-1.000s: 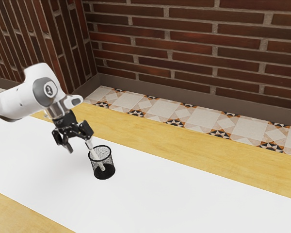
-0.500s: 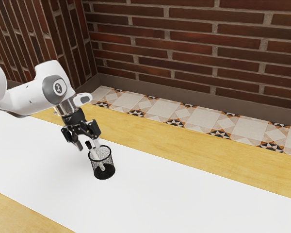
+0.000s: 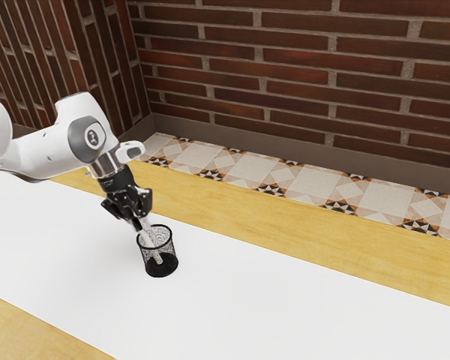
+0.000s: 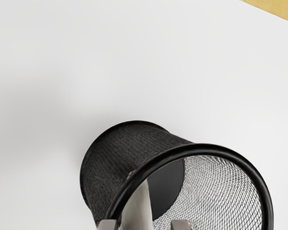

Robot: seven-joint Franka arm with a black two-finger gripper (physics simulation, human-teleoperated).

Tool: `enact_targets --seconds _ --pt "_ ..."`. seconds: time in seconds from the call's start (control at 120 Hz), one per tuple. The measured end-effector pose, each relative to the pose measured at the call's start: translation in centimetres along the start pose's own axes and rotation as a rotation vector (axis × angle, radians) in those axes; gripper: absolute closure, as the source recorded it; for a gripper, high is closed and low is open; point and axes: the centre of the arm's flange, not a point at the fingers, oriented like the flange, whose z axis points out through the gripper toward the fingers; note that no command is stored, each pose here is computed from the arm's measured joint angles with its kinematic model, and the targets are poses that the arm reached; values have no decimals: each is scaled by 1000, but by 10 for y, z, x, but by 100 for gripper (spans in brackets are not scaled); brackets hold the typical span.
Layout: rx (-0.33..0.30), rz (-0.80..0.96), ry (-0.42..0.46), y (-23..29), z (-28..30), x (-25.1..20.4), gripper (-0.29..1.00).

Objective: Take the marker out of the pen holder and place it to the left of the pen holder.

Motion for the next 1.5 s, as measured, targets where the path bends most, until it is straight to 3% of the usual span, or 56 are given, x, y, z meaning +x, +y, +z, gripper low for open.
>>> enact_targets --seconds 0.333,0.608,0.792,0.867,1.025,1.192,1.3,1.5 --pt "11 -13 20 0 -11 -1 75" --pt "30 29 116 13 -115 -33 77" --pt "77 18 114 0 -136 -29 77" --pt "128 10 67 -18 -120 -22 77" --pt "322 45 -104 -53 -82 -20 77" --pt "528 169 -317 -35 -24 18 77" --pt "568 183 -402 -40 -6 21 77" --pt "584 200 -484 -45 21 34 76"
